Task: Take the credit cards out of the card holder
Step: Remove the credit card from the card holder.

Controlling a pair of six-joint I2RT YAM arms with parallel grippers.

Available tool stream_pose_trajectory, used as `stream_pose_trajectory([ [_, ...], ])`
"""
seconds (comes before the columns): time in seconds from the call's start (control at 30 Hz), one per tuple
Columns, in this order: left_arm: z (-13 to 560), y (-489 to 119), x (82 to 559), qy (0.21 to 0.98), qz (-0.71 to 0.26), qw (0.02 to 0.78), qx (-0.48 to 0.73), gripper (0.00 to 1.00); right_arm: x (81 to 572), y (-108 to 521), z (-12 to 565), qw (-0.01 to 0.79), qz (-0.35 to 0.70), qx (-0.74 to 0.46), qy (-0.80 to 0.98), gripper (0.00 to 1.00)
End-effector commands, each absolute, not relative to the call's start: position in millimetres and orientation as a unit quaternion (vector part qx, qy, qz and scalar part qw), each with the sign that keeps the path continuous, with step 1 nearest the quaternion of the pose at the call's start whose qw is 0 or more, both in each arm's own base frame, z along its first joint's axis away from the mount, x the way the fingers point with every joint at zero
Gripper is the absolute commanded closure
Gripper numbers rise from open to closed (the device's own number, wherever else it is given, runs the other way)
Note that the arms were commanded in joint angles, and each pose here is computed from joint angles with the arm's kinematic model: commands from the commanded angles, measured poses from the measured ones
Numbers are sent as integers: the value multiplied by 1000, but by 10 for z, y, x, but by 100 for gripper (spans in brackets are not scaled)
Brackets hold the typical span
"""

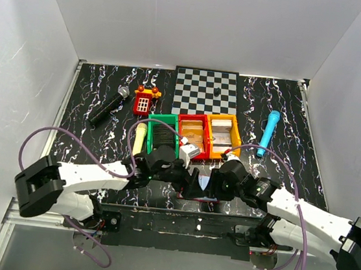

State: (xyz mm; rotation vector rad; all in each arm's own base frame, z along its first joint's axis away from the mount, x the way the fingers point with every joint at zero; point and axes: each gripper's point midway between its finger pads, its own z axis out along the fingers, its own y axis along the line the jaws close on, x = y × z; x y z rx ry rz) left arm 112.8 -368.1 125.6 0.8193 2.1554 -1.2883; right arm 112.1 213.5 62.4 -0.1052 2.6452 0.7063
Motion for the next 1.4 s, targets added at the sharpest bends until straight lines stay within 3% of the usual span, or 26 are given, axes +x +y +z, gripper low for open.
stream_pose_trajectory([
  [0.0, 1170, -3378, 1246, 820, -428, 286, 249, 24, 1171, 2296, 764, 212, 285, -52, 933, 47],
  [0.33, 964, -3073, 1466, 862, -405, 283, 115, 28, 1311, 2123, 862, 246, 205, -111, 941, 44],
  [0.73, 607, -3001, 1458, 910, -344, 217, 76, 44, 1273, 2134, 954, 310, 107, -288, 900, 44],
  [0.97, 534, -2983, 1472, 919, -329, 207, 69, 48, 1166, 2456, 927, 318, 75, -358, 875, 35],
  [1.37, 417, -2844, 1413, 925, -318, 198, 56, 49, 1196, 2538, 708, 313, -20, -394, 864, 35],
])
